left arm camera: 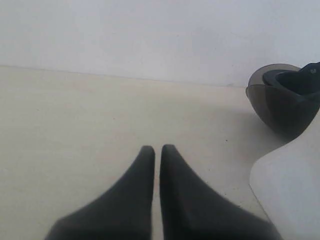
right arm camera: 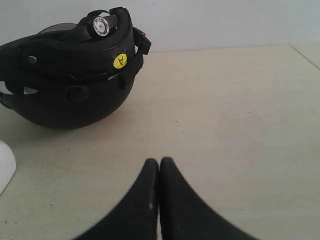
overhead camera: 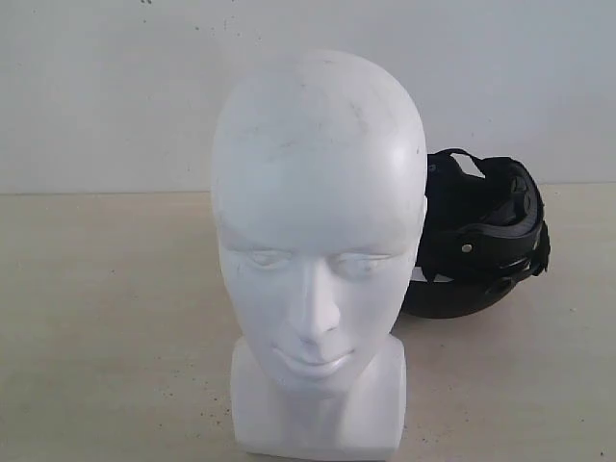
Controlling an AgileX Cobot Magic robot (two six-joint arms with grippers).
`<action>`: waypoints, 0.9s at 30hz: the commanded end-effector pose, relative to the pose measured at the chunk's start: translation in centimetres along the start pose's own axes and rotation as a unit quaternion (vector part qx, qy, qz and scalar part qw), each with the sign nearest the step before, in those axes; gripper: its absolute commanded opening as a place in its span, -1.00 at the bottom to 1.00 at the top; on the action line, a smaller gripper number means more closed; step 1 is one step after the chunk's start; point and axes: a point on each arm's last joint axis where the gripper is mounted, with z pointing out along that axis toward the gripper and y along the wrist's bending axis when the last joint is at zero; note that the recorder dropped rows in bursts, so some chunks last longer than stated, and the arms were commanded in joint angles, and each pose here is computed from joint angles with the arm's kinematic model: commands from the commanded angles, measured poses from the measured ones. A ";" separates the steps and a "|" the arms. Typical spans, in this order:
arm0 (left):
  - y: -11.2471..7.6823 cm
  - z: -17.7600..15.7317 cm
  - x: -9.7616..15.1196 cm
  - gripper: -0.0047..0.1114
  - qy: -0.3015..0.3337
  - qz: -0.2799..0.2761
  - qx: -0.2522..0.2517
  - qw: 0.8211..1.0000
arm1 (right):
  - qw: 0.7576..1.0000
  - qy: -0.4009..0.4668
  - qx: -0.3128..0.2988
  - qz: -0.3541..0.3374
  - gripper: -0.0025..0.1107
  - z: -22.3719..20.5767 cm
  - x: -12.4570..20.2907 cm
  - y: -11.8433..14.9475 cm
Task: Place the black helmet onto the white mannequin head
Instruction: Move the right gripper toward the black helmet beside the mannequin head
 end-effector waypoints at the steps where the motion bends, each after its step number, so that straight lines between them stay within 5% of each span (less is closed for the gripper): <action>1: 0.0 0.0 0.1 -0.84 0.000 0.003 -0.002 1.000 | 1.000 -0.005 0.000 0.001 -0.96 0.0 -0.1 0.0; 14: 0.0 0.0 0.1 -0.84 0.000 0.003 -0.002 1.000 | 0.999 -0.040 -0.001 0.001 -0.96 -0.1 -0.7 0.0; 19: 0.0 0.0 0.1 -0.84 0.000 0.003 -0.002 1.000 | 0.976 -0.215 -0.003 -0.014 -0.96 -1.1 -4.2 0.1; 27: 0.0 0.0 0.1 -0.84 0.000 0.003 -0.002 1.000 | 0.983 -0.181 0.001 -0.031 -0.96 -1.0 -12.5 0.5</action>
